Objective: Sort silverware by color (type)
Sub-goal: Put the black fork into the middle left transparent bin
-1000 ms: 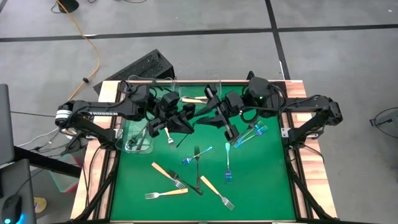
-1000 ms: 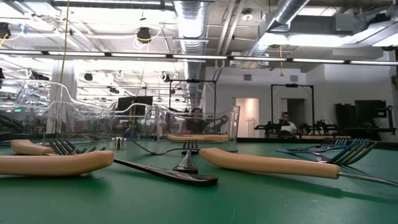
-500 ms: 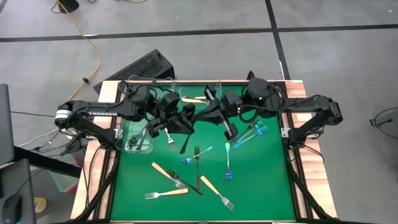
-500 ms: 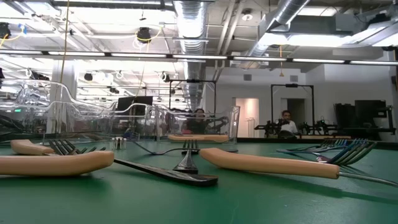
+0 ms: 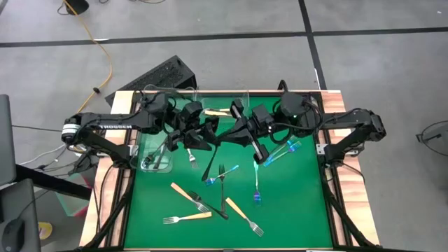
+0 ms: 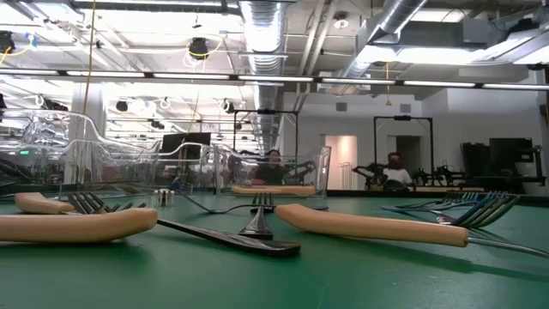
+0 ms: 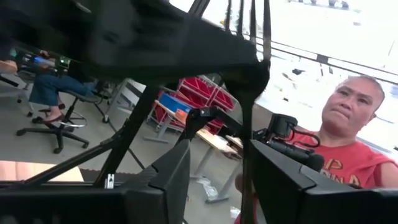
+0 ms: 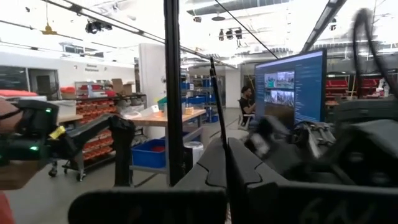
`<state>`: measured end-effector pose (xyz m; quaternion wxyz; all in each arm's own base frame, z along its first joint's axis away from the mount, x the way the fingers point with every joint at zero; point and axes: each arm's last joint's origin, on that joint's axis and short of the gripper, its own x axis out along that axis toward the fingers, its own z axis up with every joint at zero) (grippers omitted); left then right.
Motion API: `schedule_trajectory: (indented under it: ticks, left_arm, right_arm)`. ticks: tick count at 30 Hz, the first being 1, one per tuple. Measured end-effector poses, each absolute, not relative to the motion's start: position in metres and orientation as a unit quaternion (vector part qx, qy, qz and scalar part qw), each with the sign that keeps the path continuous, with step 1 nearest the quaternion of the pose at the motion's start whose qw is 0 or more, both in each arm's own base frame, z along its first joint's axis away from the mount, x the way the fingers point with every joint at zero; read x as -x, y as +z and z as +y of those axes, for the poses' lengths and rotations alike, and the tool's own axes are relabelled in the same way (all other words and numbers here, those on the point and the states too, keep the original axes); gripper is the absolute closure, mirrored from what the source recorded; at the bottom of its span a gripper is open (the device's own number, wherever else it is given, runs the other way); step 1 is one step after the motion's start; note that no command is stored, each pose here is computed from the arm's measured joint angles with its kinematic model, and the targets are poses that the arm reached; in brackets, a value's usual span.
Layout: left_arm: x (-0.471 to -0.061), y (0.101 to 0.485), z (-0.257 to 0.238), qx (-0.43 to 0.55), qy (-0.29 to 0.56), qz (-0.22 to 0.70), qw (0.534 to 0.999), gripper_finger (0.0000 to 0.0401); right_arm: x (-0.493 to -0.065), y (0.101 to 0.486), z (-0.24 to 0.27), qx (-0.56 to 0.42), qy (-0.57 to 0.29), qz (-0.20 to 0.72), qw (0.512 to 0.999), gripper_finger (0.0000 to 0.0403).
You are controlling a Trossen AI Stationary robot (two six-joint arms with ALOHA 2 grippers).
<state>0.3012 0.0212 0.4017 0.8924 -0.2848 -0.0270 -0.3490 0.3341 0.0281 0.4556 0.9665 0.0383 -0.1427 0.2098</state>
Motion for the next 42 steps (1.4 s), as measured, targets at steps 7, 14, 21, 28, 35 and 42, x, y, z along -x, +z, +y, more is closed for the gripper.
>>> schedule_trajectory:
  ticks: [7,14,21,28,35,42]
  left_arm:
    - [-0.282,0.413,0.038,0.285,-0.365,-0.014,0.886,0.0242]
    - [-0.238,0.434,0.059,0.268,-0.329,-0.020,0.905,0.0241]
    - [-0.169,0.457,0.061,0.223,-0.232,-0.063,0.945,0.0241]
    - [-0.108,0.473,0.041,0.174,-0.155,-0.128,0.964,0.0241]
    - [-0.065,0.473,0.021,0.150,-0.081,-0.163,0.972,0.0241]
    - [-0.038,0.463,0.008,0.152,-0.010,-0.162,0.975,0.0241]
  right_arm:
    - [-0.333,0.458,0.033,-0.046,0.187,-0.156,0.969,0.0396]
    - [-0.334,0.458,0.029,-0.067,0.147,-0.156,0.974,0.0396]
    - [-0.352,0.445,0.020,-0.103,0.075,-0.153,0.980,0.0396]
    - [-0.407,0.410,-0.007,-0.215,0.046,-0.138,0.966,0.0396]
    - [-0.458,0.387,-0.032,-0.267,0.031,-0.119,0.956,0.0396]
    - [-0.503,0.373,-0.048,-0.285,0.041,-0.087,0.954,0.0396]
